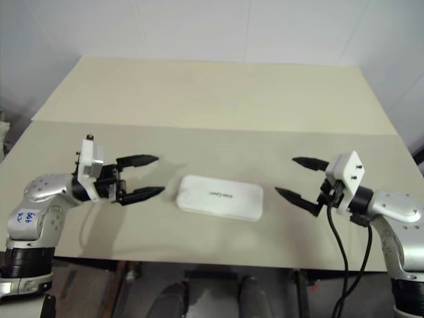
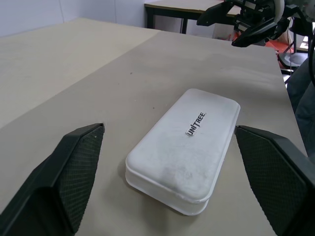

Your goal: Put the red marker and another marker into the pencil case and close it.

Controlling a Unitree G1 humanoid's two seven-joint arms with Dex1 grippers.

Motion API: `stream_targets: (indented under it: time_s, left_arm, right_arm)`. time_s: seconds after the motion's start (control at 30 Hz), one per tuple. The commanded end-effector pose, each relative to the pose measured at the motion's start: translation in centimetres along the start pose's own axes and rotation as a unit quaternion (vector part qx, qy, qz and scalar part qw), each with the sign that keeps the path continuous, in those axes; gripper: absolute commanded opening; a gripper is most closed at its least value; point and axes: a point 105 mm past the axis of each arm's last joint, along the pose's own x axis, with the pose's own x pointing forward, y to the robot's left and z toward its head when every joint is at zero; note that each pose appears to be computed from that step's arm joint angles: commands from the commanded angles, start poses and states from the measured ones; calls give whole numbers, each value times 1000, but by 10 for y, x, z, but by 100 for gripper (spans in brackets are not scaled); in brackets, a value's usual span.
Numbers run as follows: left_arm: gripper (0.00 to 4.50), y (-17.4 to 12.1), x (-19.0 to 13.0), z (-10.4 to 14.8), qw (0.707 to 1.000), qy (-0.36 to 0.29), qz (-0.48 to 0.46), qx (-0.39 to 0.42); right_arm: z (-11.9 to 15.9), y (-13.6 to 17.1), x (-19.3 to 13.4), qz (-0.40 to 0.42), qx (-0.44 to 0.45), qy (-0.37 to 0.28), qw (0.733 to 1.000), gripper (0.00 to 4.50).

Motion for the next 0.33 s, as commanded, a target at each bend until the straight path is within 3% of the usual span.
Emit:
stream_targets:
  time_s: [0.03,0.33]
  left_arm:
    - [445,6,0,7,999,1,10,42]
    - [445,5,-5,4,999,6,20,40]
  right_arm:
    - [7,-5,-6,-5,-25,-4,1000,450]
    - [4,-2,-4,-9,-10,-8,1000,450]
